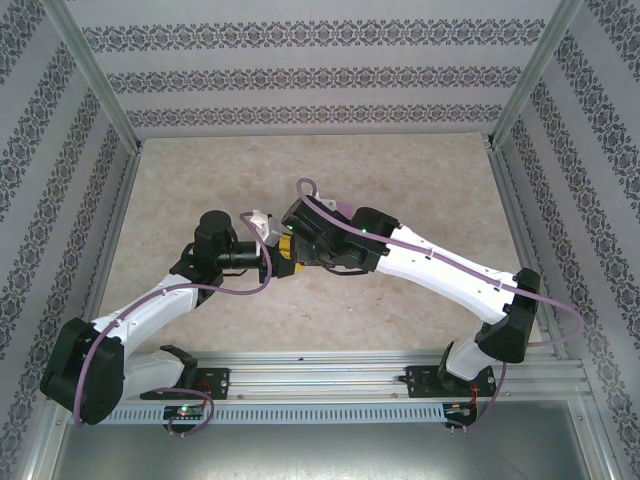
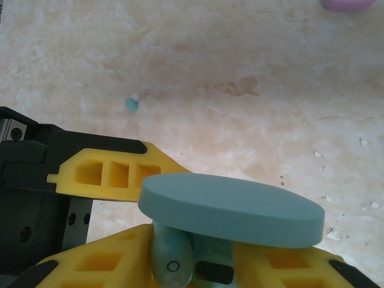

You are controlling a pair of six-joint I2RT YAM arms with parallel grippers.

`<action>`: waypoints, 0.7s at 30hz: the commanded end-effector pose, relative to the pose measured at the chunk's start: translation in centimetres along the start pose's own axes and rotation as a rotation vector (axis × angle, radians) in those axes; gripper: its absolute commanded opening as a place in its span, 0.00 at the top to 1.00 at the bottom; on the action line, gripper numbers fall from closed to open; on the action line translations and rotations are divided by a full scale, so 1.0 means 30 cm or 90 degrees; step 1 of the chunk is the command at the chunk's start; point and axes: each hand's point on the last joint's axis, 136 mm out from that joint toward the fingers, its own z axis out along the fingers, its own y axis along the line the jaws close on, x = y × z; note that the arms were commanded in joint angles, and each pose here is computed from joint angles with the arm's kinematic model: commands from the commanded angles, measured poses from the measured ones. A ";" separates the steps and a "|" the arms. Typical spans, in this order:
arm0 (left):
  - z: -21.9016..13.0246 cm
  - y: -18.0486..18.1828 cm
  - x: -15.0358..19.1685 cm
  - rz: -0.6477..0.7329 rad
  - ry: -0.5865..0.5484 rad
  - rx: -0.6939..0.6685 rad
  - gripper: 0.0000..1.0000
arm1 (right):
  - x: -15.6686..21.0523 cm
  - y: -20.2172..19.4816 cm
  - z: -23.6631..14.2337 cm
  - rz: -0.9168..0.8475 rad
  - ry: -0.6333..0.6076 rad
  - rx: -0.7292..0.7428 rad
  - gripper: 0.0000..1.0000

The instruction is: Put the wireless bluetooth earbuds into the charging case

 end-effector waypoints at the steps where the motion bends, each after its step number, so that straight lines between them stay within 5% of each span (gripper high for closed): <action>1: -0.001 -0.031 -0.067 0.052 -0.023 0.014 0.90 | -0.003 0.018 -0.040 0.015 -0.010 -0.042 0.60; 21: -0.005 -0.038 -0.073 0.052 -0.025 0.015 0.90 | 0.003 -0.005 -0.051 0.059 -0.021 -0.072 0.62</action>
